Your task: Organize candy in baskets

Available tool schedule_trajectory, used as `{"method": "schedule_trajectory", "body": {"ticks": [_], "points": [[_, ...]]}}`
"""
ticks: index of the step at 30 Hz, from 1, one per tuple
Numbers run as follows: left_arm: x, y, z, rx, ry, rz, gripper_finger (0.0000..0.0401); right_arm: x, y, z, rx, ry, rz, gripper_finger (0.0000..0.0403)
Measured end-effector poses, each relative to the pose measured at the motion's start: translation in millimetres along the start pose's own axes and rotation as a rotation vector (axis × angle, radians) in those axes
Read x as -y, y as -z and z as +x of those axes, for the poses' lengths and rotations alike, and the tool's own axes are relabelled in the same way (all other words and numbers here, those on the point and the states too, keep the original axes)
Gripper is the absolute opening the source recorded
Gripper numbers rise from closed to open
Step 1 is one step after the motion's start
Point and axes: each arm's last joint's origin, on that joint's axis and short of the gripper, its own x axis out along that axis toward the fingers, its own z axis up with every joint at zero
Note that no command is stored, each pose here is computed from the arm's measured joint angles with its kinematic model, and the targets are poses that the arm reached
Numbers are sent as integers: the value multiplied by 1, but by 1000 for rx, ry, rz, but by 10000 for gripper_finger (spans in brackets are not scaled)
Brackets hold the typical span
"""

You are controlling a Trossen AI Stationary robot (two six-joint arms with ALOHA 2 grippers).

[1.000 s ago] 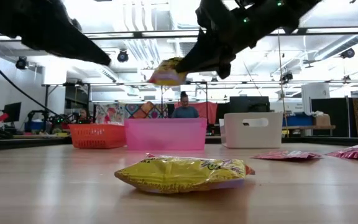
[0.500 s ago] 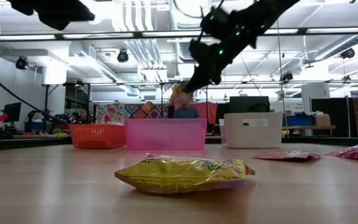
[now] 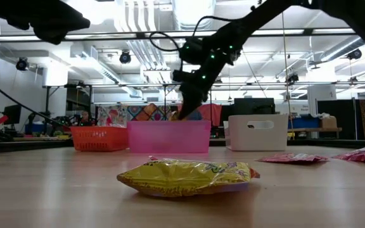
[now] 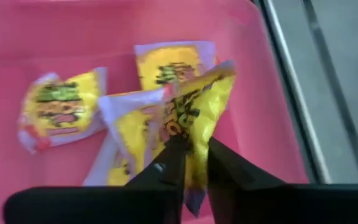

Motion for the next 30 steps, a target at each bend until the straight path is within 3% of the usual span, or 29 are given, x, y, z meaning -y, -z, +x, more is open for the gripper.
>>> {"method": "schedule_trajectory", "body": {"ticks": [7, 12, 16, 21, 25, 30], "points": [[-4, 5, -2, 2, -52, 8, 74, 9, -8, 2, -134, 135, 46, 109], [-5, 5, -2, -7, -85, 19, 74, 12, -20, -16, -121, 144, 116, 133], [-5, 6, -2, -17, -86, 28, 74, 2, -30, -40, -109, 69, 164, 134], [-4, 7, -1, -26, -86, 34, 74, -32, -40, -66, -87, -125, 222, 128], [-3, 9, 1, -32, -87, 38, 74, -72, -40, -79, -171, -266, 290, 121], [-1, 11, 3, -40, -88, 45, 75, -134, -38, -84, -303, -322, 319, 114]]}}
